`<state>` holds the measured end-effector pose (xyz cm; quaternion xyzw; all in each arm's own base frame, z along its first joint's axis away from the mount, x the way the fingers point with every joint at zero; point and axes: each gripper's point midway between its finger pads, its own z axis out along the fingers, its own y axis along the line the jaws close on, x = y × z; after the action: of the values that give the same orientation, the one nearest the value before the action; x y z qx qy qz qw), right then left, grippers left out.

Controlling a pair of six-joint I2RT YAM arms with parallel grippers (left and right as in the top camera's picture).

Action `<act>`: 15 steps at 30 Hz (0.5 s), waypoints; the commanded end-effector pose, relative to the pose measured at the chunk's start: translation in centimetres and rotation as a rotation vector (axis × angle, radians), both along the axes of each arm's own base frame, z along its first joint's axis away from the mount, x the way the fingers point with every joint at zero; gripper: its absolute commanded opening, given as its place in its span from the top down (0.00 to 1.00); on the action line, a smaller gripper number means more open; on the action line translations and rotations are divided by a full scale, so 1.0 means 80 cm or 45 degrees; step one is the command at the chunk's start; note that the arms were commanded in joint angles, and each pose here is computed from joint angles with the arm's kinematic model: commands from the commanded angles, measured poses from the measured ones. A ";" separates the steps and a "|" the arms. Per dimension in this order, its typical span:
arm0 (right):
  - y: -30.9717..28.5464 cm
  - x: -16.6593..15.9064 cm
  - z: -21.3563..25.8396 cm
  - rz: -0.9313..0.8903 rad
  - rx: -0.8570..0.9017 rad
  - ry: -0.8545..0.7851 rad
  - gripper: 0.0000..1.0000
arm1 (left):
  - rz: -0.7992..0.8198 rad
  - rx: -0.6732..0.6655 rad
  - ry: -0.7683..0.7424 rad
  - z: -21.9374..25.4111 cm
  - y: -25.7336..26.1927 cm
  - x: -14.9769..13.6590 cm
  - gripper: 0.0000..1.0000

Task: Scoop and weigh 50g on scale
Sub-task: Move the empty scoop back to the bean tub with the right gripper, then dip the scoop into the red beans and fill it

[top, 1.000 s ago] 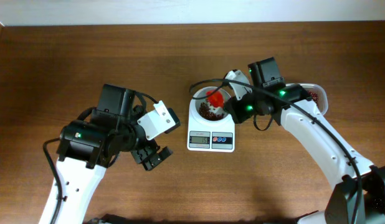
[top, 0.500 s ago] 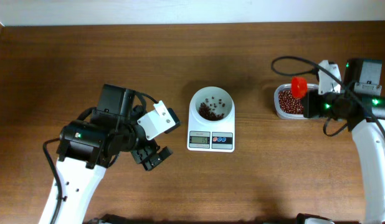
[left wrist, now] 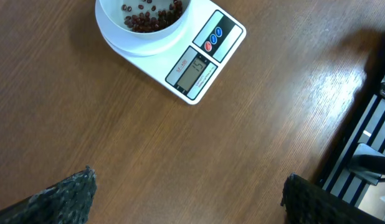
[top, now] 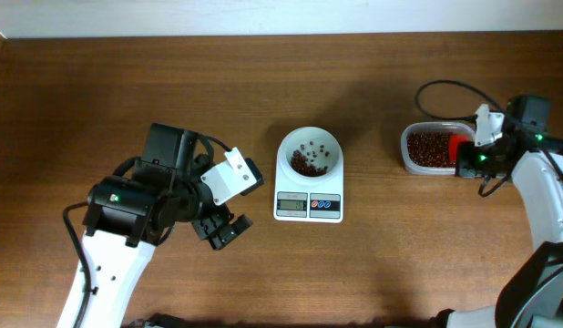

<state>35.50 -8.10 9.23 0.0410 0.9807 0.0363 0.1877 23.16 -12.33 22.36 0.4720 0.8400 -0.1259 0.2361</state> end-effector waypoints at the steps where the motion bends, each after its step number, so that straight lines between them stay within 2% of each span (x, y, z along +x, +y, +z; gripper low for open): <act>1: 0.016 0.002 -0.001 0.014 0.111 -0.017 0.96 | -0.017 -0.017 -0.032 0.010 -0.002 0.003 0.01; 4: 0.025 0.000 -0.004 0.030 0.164 -0.014 0.96 | -0.017 -0.017 -0.032 0.010 -0.002 0.003 0.01; 10: 0.066 0.003 -0.017 0.101 0.426 -0.002 0.96 | -0.017 -0.017 -0.032 0.010 -0.002 0.003 0.01; 15: 0.072 0.002 -0.015 0.079 0.476 0.005 0.96 | -0.017 -0.017 -0.032 0.010 -0.002 0.003 0.01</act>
<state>35.90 -3.25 8.19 0.0317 0.9645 0.1895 0.1813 23.16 -12.33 22.36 0.4720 0.8400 -0.1259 0.2361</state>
